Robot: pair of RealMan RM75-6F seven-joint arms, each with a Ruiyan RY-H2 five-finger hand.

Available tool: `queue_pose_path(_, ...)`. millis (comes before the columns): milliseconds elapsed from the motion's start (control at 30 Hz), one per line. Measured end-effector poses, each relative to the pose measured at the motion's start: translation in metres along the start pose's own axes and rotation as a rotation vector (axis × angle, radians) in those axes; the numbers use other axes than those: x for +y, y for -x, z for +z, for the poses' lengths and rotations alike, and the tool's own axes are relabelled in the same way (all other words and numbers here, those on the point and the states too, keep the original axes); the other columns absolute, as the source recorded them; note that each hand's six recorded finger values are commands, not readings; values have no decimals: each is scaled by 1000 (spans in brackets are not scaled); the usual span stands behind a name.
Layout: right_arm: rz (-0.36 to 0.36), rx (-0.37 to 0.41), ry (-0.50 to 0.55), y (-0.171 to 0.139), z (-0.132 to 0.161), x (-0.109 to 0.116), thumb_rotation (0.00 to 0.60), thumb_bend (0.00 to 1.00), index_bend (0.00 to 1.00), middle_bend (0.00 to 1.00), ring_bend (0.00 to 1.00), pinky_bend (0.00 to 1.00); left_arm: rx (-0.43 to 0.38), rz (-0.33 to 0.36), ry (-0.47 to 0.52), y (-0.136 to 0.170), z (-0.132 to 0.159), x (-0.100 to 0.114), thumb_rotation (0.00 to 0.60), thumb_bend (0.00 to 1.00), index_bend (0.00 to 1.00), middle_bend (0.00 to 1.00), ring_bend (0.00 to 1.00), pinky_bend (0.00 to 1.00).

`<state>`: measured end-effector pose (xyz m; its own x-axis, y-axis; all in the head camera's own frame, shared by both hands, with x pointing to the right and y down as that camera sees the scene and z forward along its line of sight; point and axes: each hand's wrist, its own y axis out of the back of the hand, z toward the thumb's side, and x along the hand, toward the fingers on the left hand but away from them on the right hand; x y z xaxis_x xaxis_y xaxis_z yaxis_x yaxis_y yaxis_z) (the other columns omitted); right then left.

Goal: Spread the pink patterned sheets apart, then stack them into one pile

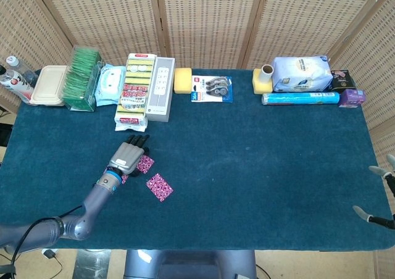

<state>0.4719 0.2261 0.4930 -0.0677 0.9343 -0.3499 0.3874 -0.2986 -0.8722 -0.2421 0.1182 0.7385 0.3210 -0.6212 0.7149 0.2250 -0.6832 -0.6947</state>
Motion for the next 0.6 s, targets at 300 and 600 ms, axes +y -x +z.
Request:
queue_pose_path(300,-2,1,1,-1,0,0,600,0,207,0,0,0,-5,4,-10,5,2,7,600,226,350,0,0,49)
queue_pose_path(600,-3,2,6,-1,0,1,600,0,207,0,0,0,-30,-27,-19,18,23,18,600,225,352,0,0,49)
